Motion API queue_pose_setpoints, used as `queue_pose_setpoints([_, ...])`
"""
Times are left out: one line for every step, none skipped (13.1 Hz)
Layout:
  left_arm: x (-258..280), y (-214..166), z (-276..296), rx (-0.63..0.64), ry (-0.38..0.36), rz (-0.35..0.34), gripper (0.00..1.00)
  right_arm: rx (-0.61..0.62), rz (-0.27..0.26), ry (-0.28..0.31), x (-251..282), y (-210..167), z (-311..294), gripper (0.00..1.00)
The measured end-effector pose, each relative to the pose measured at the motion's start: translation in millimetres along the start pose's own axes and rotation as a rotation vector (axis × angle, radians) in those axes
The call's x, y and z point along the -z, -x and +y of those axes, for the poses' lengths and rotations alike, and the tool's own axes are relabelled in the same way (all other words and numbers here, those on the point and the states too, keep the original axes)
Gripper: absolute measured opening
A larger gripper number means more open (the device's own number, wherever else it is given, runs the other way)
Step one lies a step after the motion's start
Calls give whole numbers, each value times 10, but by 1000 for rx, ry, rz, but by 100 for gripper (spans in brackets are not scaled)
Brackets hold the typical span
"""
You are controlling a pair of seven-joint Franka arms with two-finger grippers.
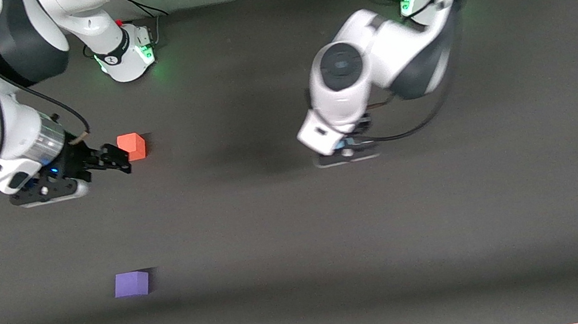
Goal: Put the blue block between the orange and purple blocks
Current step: 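Carry the cube to mid-table with the left gripper while the right gripper approaches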
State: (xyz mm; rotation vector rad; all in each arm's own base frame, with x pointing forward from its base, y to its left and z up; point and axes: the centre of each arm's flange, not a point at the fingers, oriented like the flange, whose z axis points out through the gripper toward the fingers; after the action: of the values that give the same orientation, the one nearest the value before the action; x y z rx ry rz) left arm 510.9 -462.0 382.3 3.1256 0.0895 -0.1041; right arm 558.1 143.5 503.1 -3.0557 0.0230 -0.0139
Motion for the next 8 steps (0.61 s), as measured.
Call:
queue_pose_setpoints([-253,111,235,1,3,7,56,-7,4,-8,-103,-53,-89,100])
queue_pose_setpoints([-527,197,393,5,-2,3,56,-17,5,-15,-199,-97,-157,100])
queue_pose_setpoints([-826,272,507,12,-14,-7,56,-19,6,-21,-281,-134,-200,100])
queue_pose_setpoints([-1144,359,613,21,-26,-16,56,-18,6,-26,-348,-160,-231,100])
queue_pose_setpoints([-1436,455,709,27,-37,-19,56,-17,7,-29,-392,-180,-249,100])
queue_pose_setpoints([-1664,529,780,27,-47,-16,56,-18,5,-30,-422,-194,-255,100])
queue_pose_setpoints([-1836,574,824,27,-52,-13,56,-17,5,-32,-444,-206,-263,100])
queue_pose_setpoints([-1922,573,831,25,-52,-10,56,-13,9,-35,-467,-213,-291,100])
